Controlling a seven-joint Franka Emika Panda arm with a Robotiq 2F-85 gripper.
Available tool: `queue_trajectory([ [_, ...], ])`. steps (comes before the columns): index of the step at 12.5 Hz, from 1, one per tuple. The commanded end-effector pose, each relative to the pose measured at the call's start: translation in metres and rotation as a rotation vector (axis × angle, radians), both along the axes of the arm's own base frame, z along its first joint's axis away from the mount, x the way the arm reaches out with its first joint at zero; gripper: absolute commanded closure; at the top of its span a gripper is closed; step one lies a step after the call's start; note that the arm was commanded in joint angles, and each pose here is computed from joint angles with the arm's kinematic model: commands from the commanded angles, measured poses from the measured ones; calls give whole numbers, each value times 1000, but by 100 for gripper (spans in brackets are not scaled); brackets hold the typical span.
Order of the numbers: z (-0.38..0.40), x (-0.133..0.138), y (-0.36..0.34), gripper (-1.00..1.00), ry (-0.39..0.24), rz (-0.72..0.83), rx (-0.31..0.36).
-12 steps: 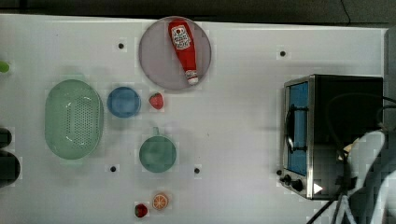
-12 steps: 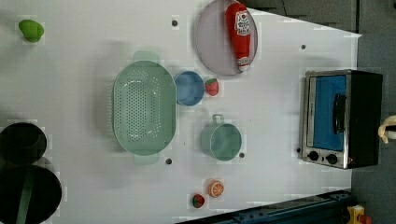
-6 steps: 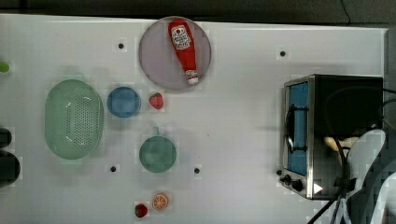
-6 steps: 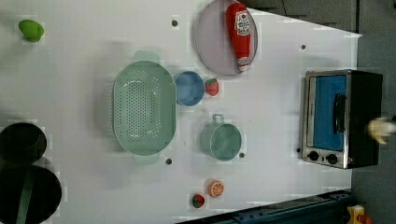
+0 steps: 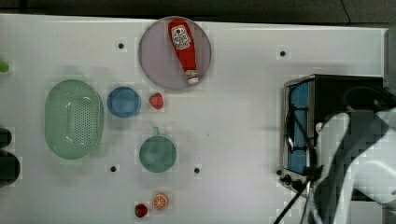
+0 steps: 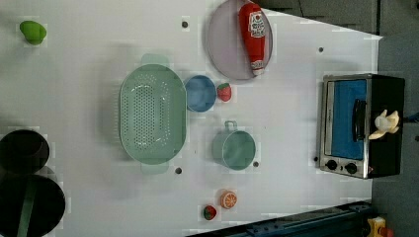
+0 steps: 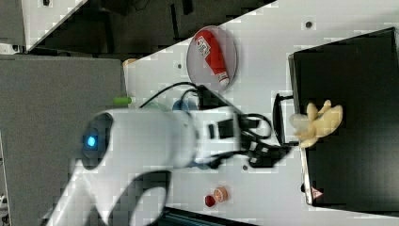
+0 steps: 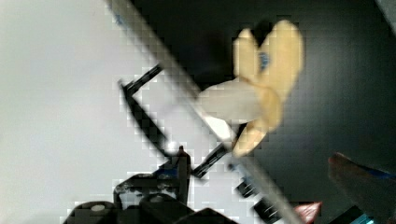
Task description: Pick banana from table and place on oven.
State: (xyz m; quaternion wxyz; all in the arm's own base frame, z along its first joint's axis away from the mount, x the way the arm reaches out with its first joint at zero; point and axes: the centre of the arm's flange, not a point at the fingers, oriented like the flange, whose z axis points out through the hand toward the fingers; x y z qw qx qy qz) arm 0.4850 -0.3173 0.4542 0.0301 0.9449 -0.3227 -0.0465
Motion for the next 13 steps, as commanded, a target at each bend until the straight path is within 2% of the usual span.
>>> queue_trajectory([
  [1,95,14,87,-100,-111,-126,28],
  [3,129,13,156,-100,-112,-202,41],
  [7,177,-12,252,-100,-105,-285,-27],
  [10,192,-30,279,-100,-101,-299,-36],
  [13,195,-34,273,-100,-107,-311,-32],
])
